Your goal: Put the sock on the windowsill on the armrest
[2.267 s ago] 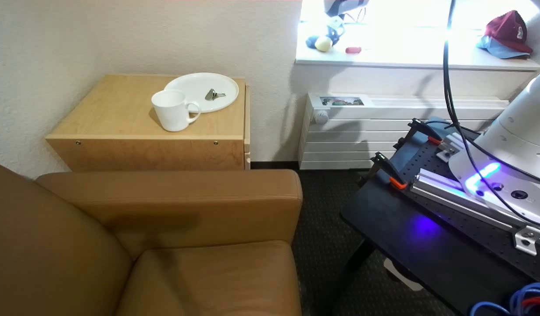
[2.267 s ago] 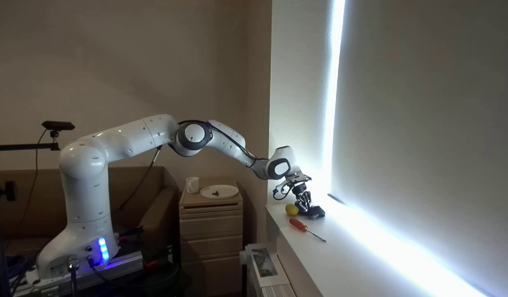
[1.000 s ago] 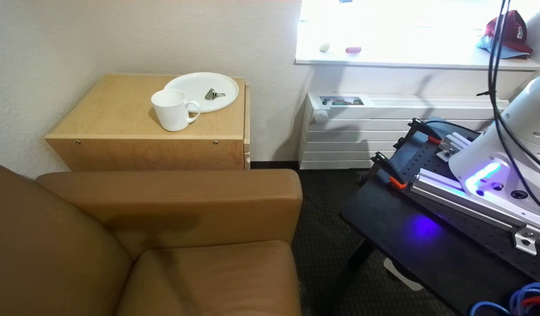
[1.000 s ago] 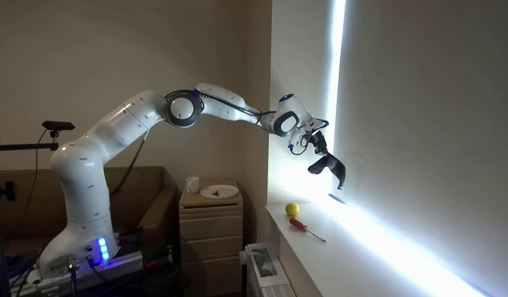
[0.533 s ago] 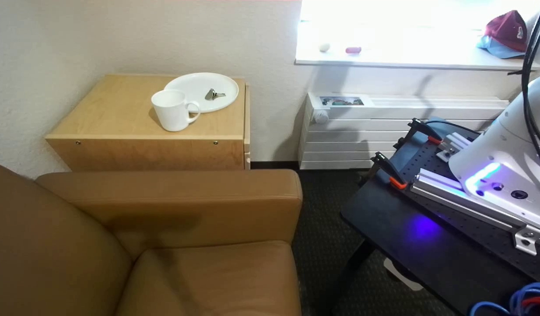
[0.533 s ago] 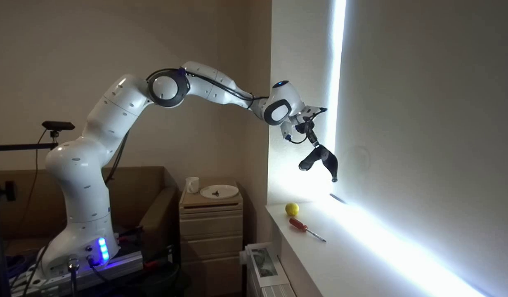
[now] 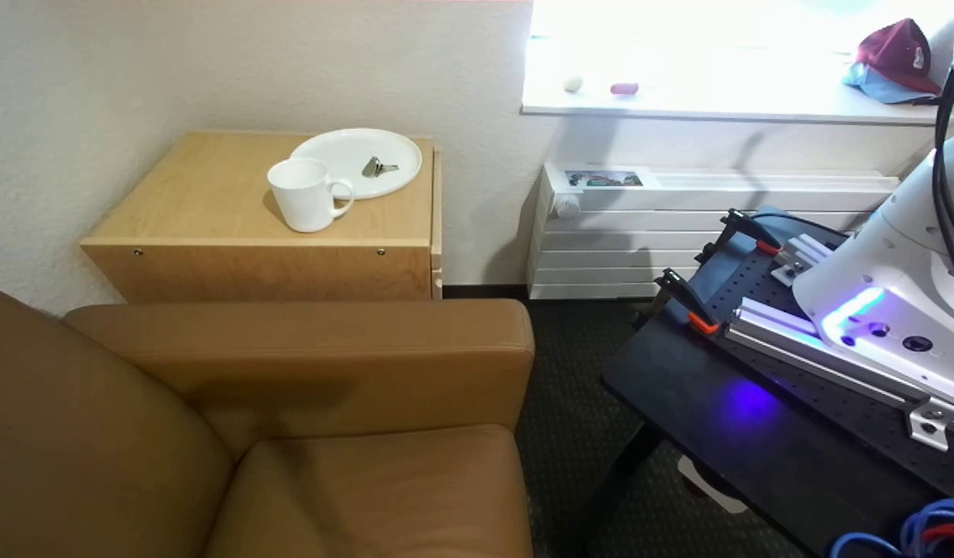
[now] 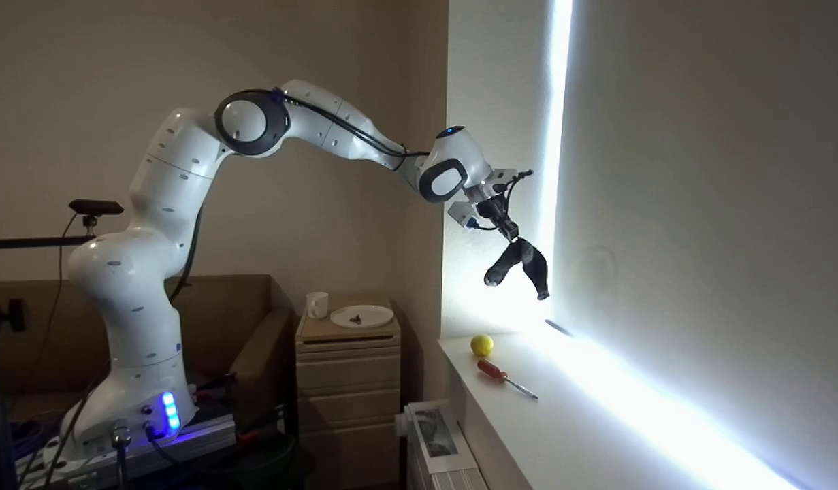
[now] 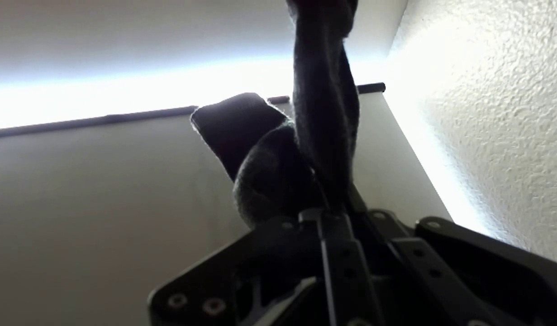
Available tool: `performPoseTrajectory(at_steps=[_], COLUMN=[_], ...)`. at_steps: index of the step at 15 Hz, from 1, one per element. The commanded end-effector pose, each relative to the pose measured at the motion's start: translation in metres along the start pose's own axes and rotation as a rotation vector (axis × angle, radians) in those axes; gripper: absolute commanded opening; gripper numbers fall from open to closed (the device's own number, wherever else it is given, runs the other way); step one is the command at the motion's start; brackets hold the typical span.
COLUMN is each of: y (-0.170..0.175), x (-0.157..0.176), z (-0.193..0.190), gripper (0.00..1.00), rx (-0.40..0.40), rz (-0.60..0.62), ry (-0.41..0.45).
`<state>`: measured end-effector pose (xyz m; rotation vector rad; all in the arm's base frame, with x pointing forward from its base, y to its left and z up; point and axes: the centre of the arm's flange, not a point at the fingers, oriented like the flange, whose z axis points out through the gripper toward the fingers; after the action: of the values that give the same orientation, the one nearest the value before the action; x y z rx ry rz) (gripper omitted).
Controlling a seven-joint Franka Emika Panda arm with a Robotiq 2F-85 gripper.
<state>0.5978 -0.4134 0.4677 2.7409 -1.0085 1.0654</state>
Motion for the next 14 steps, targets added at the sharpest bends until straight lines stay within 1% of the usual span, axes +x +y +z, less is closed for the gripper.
performPoseTrajectory(at_steps=[1,2,3,4,5,7,9,11,14], y=[-0.015,-0.037,-0.042,-0.049,-0.060,-0.079,-0.091,-0.101,-0.104], x=[-0.019,0.007,-0.045,-0.086,-0.104,-0.155,-0.204,-0.250,-0.303], z=[0.023,0.037,0.044,0.043,0.049,0.062,0.070,0.066,0.045], gripper=[0.01,0.01,0.01,0.01,0.01,0.01,0.01,0.01,0.01], rx=[-0.043,-0.037,-0.042,-0.033,-0.013,0.022,0.039,0.059,0.089], rz=[-0.117,-0.160,-0.204,-0.246,-0.288,-0.381,-0.479,-0.582,-0.738], ry=[-0.085,-0.124,-0.158,-0.188,-0.220,-0.302,-0.381,-0.441,-0.511])
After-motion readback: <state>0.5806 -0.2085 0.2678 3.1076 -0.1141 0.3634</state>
